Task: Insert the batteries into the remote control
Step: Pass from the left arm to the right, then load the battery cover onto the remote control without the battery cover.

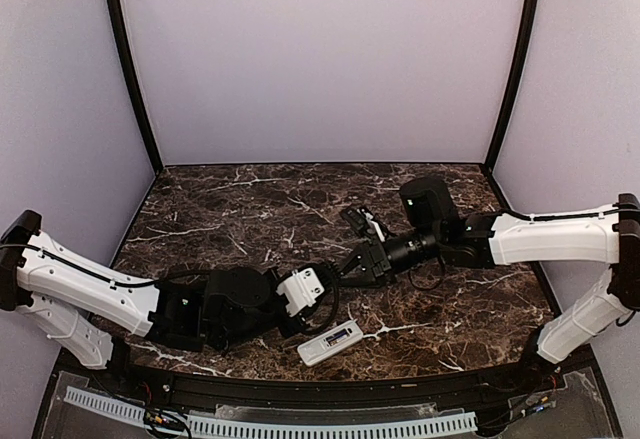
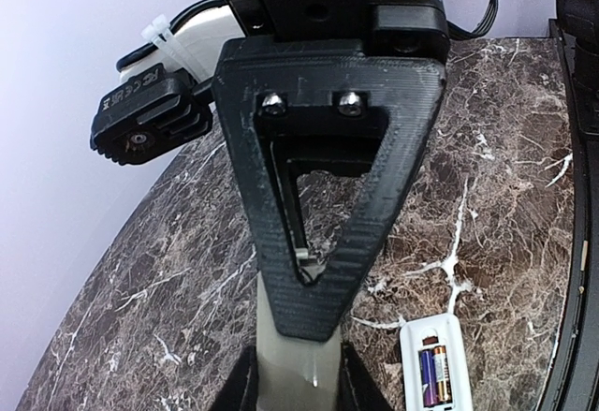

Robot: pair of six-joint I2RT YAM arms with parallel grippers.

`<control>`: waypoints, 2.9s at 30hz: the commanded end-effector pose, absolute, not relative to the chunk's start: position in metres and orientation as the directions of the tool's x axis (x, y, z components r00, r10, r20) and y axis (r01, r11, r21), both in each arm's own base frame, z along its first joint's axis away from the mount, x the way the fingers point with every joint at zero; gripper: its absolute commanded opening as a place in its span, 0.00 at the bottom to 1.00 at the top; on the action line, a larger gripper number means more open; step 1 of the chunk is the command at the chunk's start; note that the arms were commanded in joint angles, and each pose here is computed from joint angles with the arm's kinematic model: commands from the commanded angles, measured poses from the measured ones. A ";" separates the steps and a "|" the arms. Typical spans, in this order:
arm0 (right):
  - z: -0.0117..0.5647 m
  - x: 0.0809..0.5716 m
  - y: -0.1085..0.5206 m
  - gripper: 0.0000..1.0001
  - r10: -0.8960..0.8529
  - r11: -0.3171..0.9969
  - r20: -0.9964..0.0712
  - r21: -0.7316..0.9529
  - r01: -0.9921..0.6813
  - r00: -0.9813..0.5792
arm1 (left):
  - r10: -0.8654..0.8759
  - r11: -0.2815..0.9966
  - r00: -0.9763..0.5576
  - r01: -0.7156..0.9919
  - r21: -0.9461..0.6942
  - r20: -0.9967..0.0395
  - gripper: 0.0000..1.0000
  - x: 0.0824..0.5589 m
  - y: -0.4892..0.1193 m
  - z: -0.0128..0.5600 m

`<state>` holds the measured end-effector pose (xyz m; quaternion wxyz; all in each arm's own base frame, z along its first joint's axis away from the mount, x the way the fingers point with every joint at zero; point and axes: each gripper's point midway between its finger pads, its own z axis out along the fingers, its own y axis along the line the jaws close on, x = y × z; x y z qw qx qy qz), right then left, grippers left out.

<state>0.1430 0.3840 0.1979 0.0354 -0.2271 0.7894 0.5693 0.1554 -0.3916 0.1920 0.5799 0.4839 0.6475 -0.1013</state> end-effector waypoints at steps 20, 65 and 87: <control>0.171 0.151 0.354 0.00 -0.317 0.348 -0.333 0.830 -0.436 -0.888 | 0.577 0.423 -0.193 0.902 0.088 -0.794 0.84 0.107 -0.379 0.128; 0.109 0.148 0.336 0.00 -0.304 0.463 -0.272 0.795 -0.391 -0.913 | 0.776 0.374 -0.261 0.924 0.086 -0.575 0.74 0.098 -0.350 0.025; 0.074 0.133 0.353 0.00 -0.360 0.347 -0.211 0.874 -0.340 -0.909 | 0.705 0.411 -0.369 0.909 -0.074 -0.606 0.61 0.084 -0.349 0.021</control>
